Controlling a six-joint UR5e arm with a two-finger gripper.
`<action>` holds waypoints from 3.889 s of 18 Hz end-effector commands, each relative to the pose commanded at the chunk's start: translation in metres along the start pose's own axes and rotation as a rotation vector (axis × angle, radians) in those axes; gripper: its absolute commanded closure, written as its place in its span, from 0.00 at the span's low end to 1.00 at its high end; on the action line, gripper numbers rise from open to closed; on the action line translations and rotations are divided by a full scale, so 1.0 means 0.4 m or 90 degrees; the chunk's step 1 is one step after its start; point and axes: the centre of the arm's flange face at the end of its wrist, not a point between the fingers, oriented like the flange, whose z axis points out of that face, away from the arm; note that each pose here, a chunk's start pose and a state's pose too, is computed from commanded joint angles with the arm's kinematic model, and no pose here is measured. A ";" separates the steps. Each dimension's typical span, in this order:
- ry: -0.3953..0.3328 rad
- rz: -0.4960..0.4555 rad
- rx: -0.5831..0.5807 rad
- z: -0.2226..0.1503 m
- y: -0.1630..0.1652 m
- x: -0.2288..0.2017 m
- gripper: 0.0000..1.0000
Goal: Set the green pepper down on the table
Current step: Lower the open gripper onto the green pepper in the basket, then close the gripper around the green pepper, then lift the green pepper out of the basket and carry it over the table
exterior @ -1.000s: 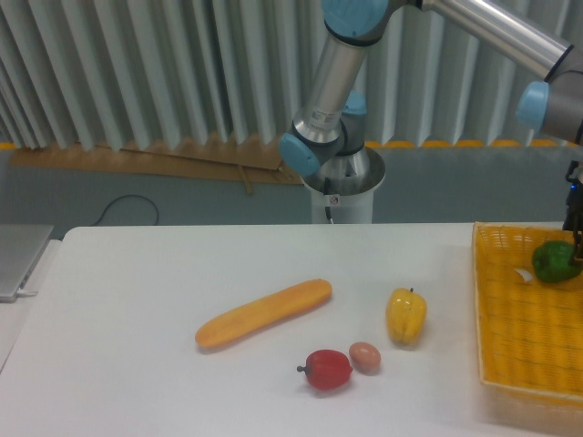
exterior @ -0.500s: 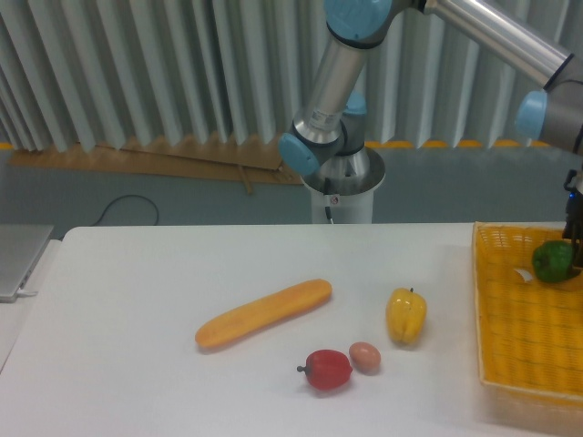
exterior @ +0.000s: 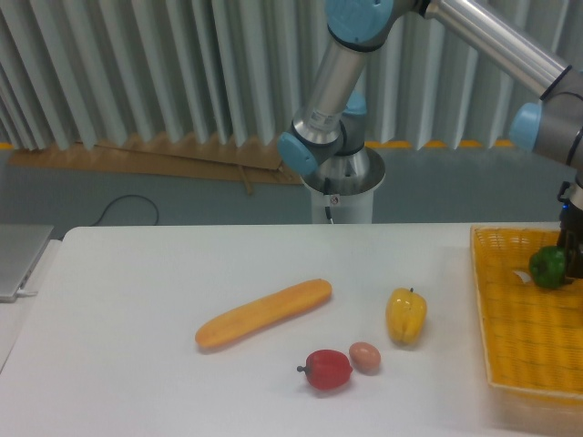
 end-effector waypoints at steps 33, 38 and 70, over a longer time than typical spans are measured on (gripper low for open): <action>0.008 -0.027 -0.009 0.042 0.011 -0.027 0.08; 0.007 -0.027 -0.012 0.034 0.015 -0.026 0.31; 0.004 -0.202 -0.004 -0.197 -0.376 -0.235 0.51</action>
